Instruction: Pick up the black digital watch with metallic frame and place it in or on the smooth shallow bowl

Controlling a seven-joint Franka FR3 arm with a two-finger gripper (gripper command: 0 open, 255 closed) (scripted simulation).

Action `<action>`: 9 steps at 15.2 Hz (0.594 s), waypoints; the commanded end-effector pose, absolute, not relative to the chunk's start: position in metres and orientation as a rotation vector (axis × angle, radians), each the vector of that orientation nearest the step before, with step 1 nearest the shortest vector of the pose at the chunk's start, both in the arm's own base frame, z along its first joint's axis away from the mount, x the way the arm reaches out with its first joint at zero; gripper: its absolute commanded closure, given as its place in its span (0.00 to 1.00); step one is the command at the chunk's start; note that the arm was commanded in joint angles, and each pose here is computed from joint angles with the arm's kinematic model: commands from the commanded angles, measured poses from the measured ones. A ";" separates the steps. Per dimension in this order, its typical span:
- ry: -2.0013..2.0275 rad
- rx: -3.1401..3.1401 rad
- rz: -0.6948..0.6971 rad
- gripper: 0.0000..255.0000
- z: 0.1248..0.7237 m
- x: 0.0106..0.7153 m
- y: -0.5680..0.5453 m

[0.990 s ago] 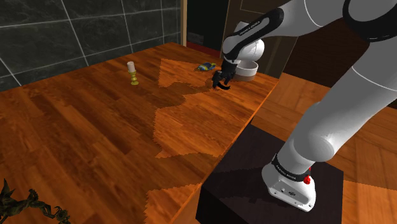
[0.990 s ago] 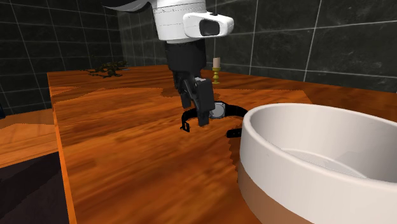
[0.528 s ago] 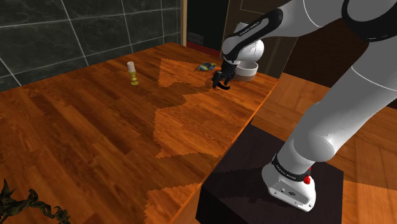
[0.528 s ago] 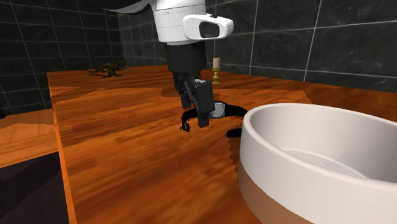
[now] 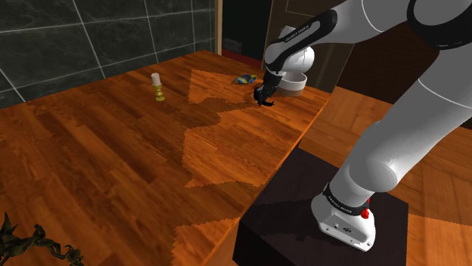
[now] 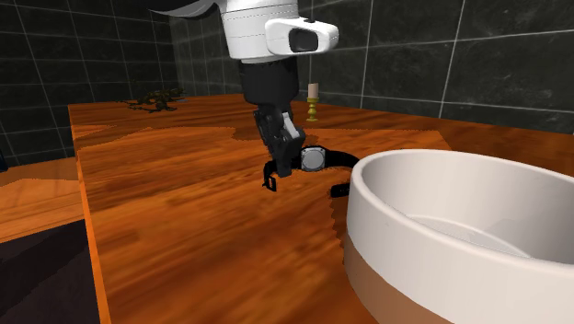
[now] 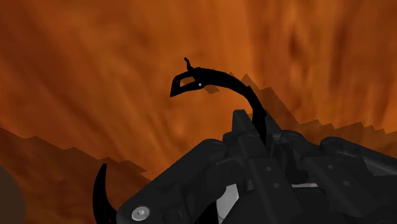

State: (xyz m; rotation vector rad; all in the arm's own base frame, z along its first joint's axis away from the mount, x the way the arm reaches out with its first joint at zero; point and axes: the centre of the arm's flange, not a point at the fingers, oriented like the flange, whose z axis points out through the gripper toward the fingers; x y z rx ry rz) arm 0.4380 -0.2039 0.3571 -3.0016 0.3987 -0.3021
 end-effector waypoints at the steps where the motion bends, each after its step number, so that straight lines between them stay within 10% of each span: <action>1: 0.397 -3.002 -0.296 1.00 0.356 0.438 -0.203; 9: 0.397 -3.002 -0.297 1.00 0.392 0.438 -0.203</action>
